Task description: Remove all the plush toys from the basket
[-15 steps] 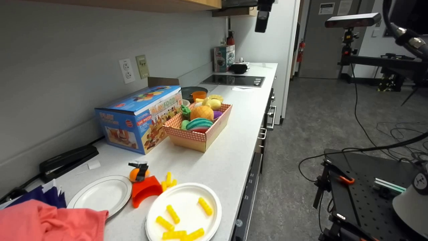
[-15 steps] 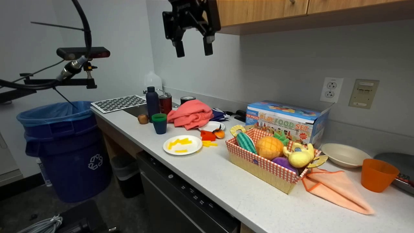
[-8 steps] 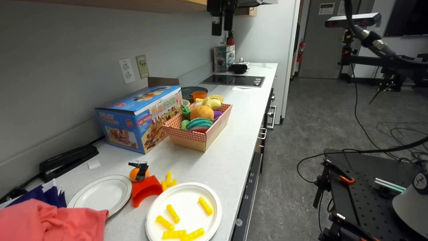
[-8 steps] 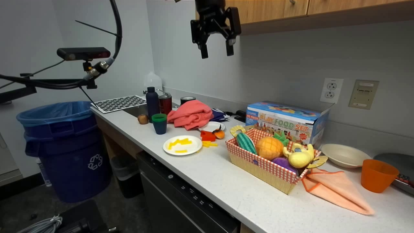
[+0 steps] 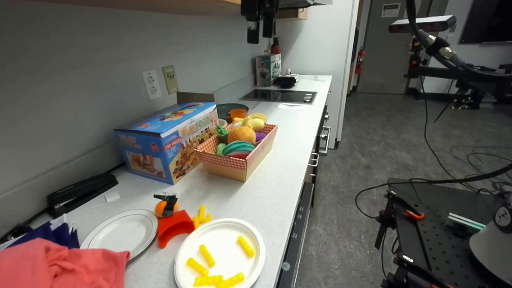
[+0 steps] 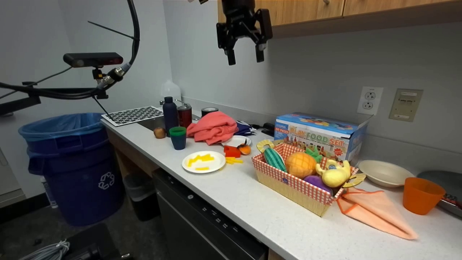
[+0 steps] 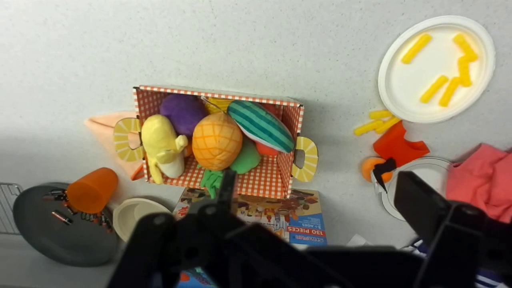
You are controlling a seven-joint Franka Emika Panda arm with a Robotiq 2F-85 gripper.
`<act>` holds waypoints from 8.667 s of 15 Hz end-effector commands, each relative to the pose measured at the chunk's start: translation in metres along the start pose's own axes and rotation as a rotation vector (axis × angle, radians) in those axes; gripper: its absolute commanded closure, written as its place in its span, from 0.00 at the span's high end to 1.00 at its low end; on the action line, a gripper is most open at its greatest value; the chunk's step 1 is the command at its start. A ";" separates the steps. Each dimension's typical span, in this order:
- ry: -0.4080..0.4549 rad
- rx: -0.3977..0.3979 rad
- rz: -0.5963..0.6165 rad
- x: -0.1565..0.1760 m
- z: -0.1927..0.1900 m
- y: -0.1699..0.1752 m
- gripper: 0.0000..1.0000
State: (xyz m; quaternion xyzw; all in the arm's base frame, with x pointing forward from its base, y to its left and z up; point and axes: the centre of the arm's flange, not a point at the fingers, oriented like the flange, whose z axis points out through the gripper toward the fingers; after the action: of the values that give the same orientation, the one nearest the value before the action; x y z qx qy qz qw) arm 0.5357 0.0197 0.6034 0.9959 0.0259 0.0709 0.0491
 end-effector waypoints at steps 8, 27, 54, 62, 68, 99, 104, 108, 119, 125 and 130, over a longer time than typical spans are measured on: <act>-0.012 -0.006 0.063 0.001 0.132 0.038 1.00; 0.023 -0.066 0.237 0.006 0.180 0.048 1.00; 0.052 -0.090 0.338 0.090 0.303 0.092 0.31; 0.197 -0.057 0.194 0.070 0.206 0.052 0.02; 0.246 0.070 -0.054 0.062 0.177 -0.028 0.04; 0.167 0.043 -0.181 0.079 0.244 -0.018 1.00; 0.049 -0.025 -0.103 0.073 0.288 0.034 1.00; -0.062 -0.049 -0.102 0.059 0.323 0.049 1.00; -0.076 -0.055 -0.117 0.062 0.330 0.045 0.25; 0.076 -0.022 -0.139 0.069 0.264 0.031 0.00; 0.179 0.034 -0.232 0.064 0.210 -0.016 0.01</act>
State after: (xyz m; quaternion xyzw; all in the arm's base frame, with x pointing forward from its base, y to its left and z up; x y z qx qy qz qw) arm 0.6479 -0.0049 0.3827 0.9834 0.1134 0.1296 0.0577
